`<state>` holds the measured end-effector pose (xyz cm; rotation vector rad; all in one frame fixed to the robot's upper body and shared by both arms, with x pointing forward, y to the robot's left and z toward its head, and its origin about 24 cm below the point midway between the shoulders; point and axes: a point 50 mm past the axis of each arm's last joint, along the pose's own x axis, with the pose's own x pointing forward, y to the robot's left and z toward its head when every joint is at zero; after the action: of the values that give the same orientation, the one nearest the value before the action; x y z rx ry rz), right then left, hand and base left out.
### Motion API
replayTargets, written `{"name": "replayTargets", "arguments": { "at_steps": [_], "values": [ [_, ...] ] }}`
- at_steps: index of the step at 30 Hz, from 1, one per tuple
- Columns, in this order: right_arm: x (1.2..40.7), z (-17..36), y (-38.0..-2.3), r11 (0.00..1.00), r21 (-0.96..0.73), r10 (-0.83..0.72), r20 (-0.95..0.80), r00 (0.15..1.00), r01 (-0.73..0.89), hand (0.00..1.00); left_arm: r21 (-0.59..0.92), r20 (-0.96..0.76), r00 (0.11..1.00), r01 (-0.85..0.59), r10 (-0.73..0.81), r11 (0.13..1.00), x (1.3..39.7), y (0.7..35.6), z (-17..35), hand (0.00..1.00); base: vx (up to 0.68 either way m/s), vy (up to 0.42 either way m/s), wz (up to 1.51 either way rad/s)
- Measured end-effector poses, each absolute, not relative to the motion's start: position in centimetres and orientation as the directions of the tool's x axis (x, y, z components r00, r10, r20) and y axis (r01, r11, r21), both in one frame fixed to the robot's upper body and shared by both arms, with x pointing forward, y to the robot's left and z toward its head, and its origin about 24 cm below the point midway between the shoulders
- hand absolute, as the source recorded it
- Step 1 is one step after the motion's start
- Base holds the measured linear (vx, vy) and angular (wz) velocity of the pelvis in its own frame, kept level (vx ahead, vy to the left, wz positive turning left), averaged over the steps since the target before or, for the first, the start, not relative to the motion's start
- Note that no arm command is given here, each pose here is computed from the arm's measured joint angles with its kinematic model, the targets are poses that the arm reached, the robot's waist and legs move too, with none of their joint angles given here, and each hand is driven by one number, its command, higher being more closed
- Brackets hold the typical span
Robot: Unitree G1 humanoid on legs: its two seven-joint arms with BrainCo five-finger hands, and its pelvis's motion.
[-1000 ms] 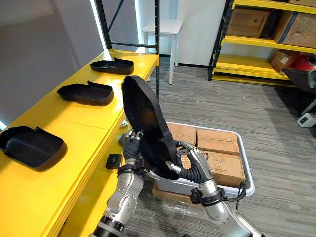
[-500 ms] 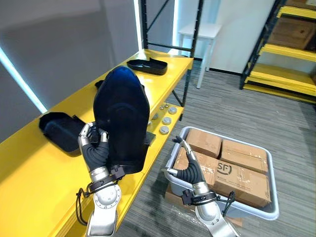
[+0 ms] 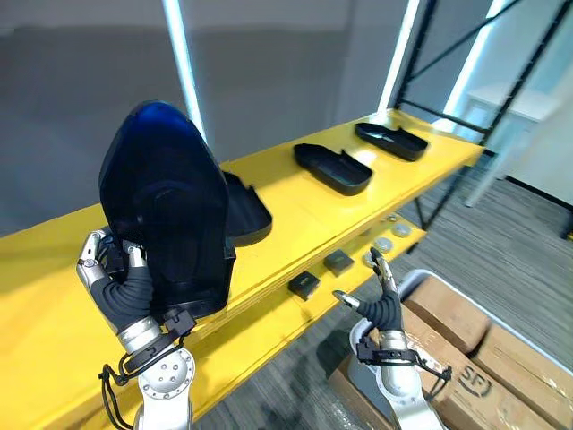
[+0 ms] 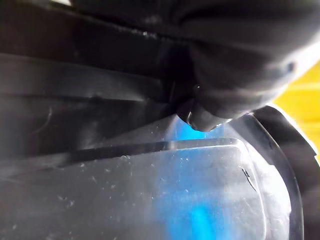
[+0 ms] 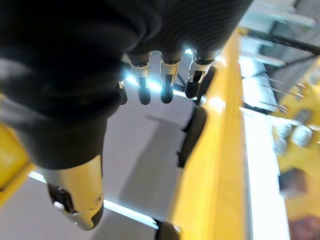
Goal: Walk over and take plastic housings, then place them on the shelf
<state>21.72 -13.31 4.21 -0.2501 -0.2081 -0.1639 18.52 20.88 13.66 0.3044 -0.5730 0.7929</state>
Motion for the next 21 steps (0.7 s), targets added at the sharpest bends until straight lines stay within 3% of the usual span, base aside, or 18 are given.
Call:
{"name": "replayTargets", "arguments": {
  "at_steps": [5,11,16,21],
  "values": [
    [22.1,4.8,-14.0,0.959,-0.212,-0.136,0.243,0.960,0.189,0.00,0.066,0.499,0.645,-0.695,0.579,0.716,17.3,20.1,11.9,1.00,-0.07,-0.246,0.73],
    [23.1,5.6,-16.1,0.929,-0.220,-0.229,0.287,0.930,0.296,0.00,0.047,0.484,0.639,-0.702,0.598,0.711,16.9,20.6,11.8,1.00,-0.19,-0.192,1.22],
    [22.9,5.7,-16.3,0.923,-0.171,-0.288,0.287,0.914,0.345,0.00,0.033,0.507,0.688,-0.618,0.520,0.786,17.4,18.9,12.3,1.00,0.00,0.089,1.47],
    [22.7,5.9,-15.2,0.934,-0.101,-0.306,0.272,0.912,0.343,0.00,0.063,0.490,0.706,-0.613,0.511,0.788,17.0,19.0,12.0,1.00,0.07,0.118,1.00]
  ]
}}
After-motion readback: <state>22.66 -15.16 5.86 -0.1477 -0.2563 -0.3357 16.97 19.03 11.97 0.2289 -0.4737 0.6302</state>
